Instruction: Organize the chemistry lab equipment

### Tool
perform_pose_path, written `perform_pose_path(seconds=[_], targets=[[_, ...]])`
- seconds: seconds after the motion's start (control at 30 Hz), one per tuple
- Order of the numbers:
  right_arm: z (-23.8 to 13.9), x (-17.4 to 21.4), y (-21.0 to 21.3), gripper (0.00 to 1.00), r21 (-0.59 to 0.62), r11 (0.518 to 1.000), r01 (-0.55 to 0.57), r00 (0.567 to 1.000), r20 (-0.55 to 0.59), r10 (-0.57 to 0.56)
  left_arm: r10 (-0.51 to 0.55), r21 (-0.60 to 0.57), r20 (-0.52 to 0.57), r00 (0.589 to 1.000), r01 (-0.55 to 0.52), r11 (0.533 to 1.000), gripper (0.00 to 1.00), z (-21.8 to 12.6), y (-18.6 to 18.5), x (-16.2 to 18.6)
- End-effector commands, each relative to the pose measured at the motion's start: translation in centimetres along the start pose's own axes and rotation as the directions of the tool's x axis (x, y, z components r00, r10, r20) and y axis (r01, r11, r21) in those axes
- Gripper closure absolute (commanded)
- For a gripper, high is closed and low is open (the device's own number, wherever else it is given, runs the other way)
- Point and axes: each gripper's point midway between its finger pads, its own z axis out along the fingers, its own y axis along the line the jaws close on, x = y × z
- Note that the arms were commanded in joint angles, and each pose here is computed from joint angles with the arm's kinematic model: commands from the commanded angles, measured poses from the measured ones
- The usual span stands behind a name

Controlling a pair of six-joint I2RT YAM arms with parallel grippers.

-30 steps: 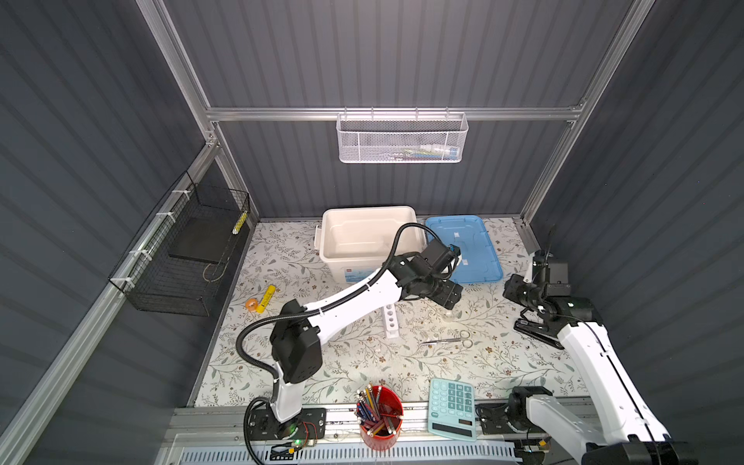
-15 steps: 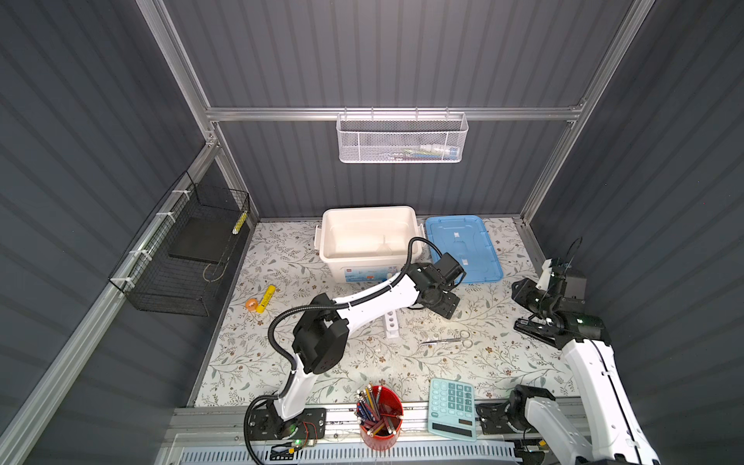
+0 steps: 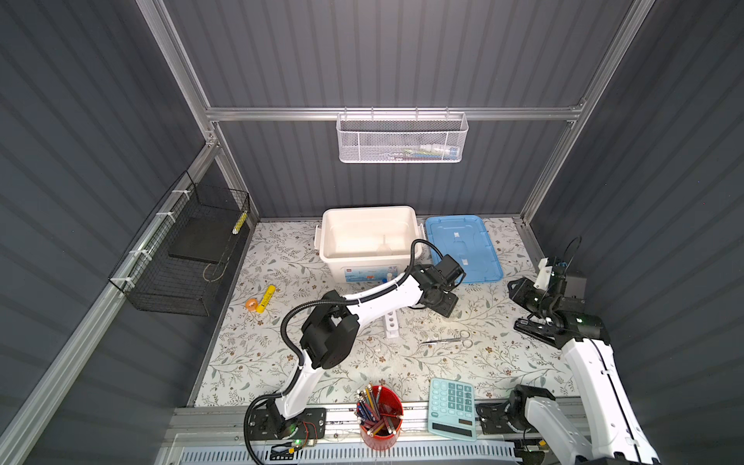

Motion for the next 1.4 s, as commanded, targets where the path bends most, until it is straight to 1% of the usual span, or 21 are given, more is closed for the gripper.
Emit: perform_pose_path(seconds=[0.0,0.13,0.33,0.73,0.9,1.1,1.2,1.37], targets=[[0.1,-0.2,0.4,0.69,-0.02,1.0,0.016,1.0,-0.005,-0.016,0.001,0.021,-0.011,1.0,-0.001,1.0,0.4,1.0,0.4,0.1],[0.2,-0.4,0.5,0.7,-0.017,1.0,0.022,1.0,-0.007,-0.022,0.002,0.027,-0.023,1.0,-0.001,1.0,0.45,1.9,0.3,0.1],[0.5,-0.4,0.3,0.7,-0.012,1.0,0.021,1.0,-0.011,-0.021,0.012,0.023,-0.048,0.999,-0.011,1.0,0.5,2.8,0.4,0.5],[1.3,-0.4,0.2,0.71,-0.008,1.0,0.022,1.0,-0.021,-0.022,0.019,0.046,-0.072,0.997,-0.016,0.999,0.56,4.0,-0.2,0.3],[1.5,-0.3,0.2,0.71,-0.019,1.0,0.015,1.0,-0.019,-0.016,0.028,0.023,-0.092,0.995,-0.026,0.999,0.57,4.7,0.3,0.7],[1.7,-0.3,0.2,0.71,-0.021,1.0,0.016,1.0,-0.019,-0.017,0.036,0.032,-0.093,0.995,-0.033,0.999,0.61,4.9,-0.1,0.4],[1.7,-0.4,0.2,0.71,-0.022,1.0,0.019,1.0,-0.013,-0.02,0.05,0.047,-0.106,0.993,-0.045,0.998,0.66,5.1,-0.6,0.7],[1.9,-0.2,0.2,0.71,-0.03,0.999,0.015,1.0,-0.011,-0.015,0.059,0.037,-0.12,0.991,-0.055,0.998,0.74,5.2,-0.6,1.0]])
